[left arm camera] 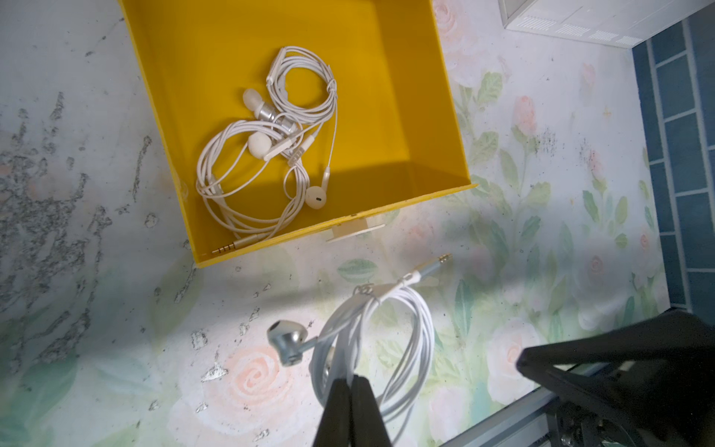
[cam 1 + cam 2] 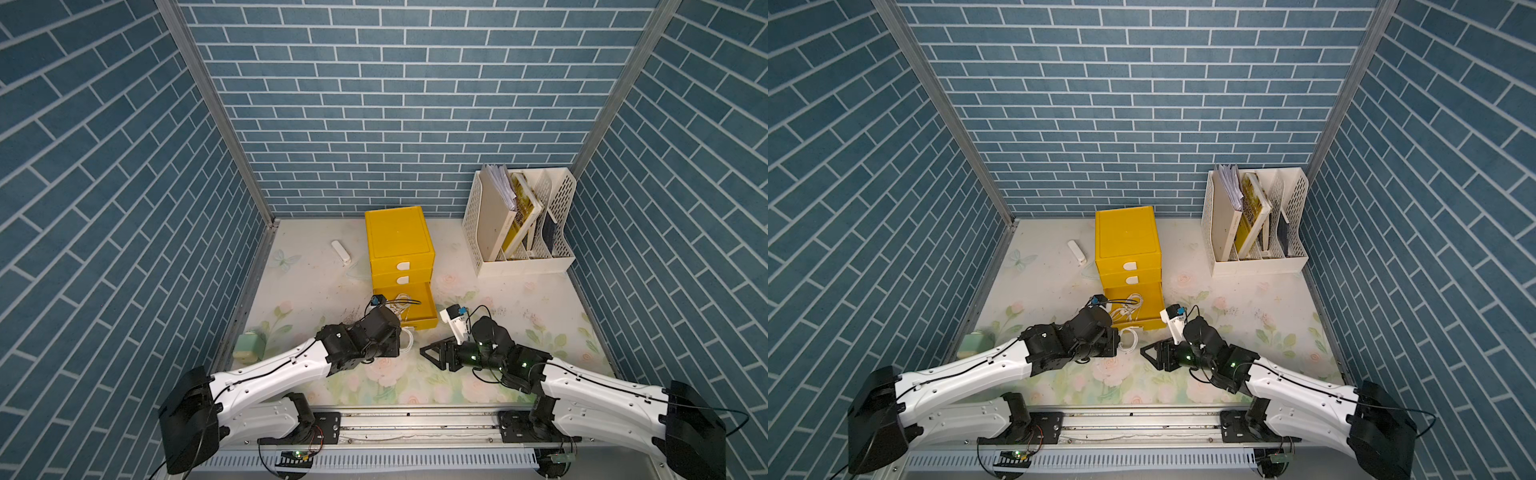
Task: Place the wired earphones into the drawer by color
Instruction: Pick up the wired earphones from the center of the board.
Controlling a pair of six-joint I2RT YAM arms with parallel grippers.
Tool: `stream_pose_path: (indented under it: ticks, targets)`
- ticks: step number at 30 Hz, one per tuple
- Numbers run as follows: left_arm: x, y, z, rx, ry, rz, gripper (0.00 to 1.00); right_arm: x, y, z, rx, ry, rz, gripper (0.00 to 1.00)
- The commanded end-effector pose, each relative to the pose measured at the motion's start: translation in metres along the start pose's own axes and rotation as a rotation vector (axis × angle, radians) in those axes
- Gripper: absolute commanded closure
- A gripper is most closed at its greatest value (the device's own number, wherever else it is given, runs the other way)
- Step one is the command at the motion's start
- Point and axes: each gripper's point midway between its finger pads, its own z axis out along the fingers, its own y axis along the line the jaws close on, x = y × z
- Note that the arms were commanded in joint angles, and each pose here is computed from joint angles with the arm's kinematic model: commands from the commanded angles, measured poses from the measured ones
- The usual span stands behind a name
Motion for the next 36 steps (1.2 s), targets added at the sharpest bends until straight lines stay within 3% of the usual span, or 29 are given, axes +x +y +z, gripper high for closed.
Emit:
stream_pose_path:
  ticks: [1,21,26,36]
  targets:
    - [-0.005,-0.007,-0.007,0.012,-0.011,0.008,0.97,-0.008,0.017,0.007,-0.073,-0.010,-0.004,0.41]
    - [-0.003,-0.026,-0.016,0.075,-0.016,0.027,0.97,-0.022,0.013,0.036,-0.038,-0.014,-0.024,0.45]
    - [-0.005,-0.029,-0.019,0.089,-0.021,0.024,0.97,-0.024,0.007,0.037,0.000,-0.017,-0.028,0.53]
    - [-0.004,-0.027,-0.021,0.094,-0.026,0.024,0.96,-0.026,0.005,0.035,0.031,-0.009,-0.036,0.86]
